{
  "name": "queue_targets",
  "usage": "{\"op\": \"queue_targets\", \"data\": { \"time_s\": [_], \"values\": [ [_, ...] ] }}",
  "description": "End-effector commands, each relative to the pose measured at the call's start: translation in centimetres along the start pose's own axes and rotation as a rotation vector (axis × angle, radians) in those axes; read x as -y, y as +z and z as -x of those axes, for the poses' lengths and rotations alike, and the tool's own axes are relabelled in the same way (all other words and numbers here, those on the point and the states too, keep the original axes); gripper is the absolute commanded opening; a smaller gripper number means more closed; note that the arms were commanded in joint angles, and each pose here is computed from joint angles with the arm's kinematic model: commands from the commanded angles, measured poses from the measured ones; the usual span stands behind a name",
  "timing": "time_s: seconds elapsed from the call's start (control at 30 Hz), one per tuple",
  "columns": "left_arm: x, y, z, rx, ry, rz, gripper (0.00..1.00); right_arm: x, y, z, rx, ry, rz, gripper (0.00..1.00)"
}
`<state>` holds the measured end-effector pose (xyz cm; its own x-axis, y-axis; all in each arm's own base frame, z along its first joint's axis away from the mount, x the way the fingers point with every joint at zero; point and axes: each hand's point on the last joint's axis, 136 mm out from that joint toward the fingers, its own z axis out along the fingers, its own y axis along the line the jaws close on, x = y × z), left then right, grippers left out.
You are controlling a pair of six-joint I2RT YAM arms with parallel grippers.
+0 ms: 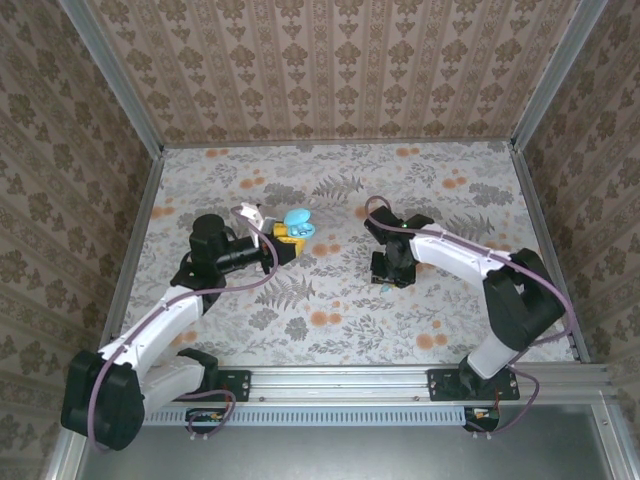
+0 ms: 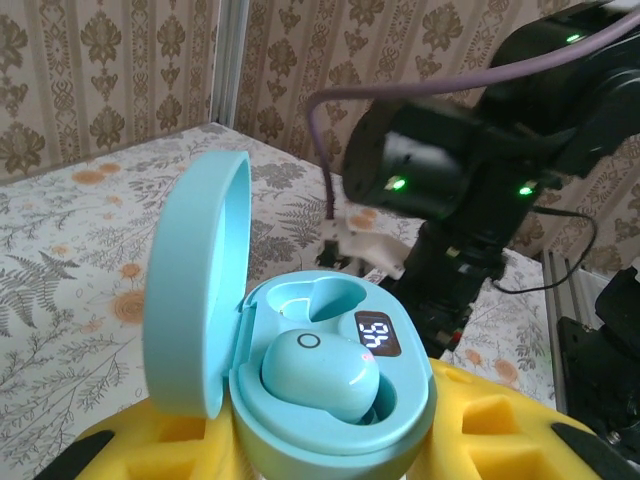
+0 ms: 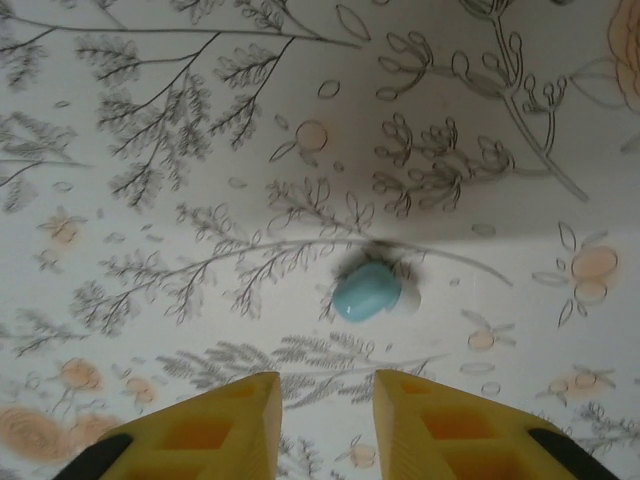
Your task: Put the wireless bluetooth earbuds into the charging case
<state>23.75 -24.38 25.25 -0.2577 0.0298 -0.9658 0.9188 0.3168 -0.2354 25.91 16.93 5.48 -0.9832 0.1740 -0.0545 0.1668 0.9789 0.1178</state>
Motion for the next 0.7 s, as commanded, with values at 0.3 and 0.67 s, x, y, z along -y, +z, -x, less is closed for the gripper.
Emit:
{"op": "queue_targets", "data": {
  "time_s": [0.3, 0.67],
  "values": [
    [0.2, -0.6, 0.6, 0.009, 0.038, 0.02, 0.08, 3.6, 4.1, 4.1, -0.089, -0.044, -0.095, 0.15],
    [-0.1, -0.6, 0.4, 0.007, 0.043, 0.03, 0.08, 4.6, 5.5, -0.1, -0.163, 0.041, -0.037, 0.11]
  ]
}}
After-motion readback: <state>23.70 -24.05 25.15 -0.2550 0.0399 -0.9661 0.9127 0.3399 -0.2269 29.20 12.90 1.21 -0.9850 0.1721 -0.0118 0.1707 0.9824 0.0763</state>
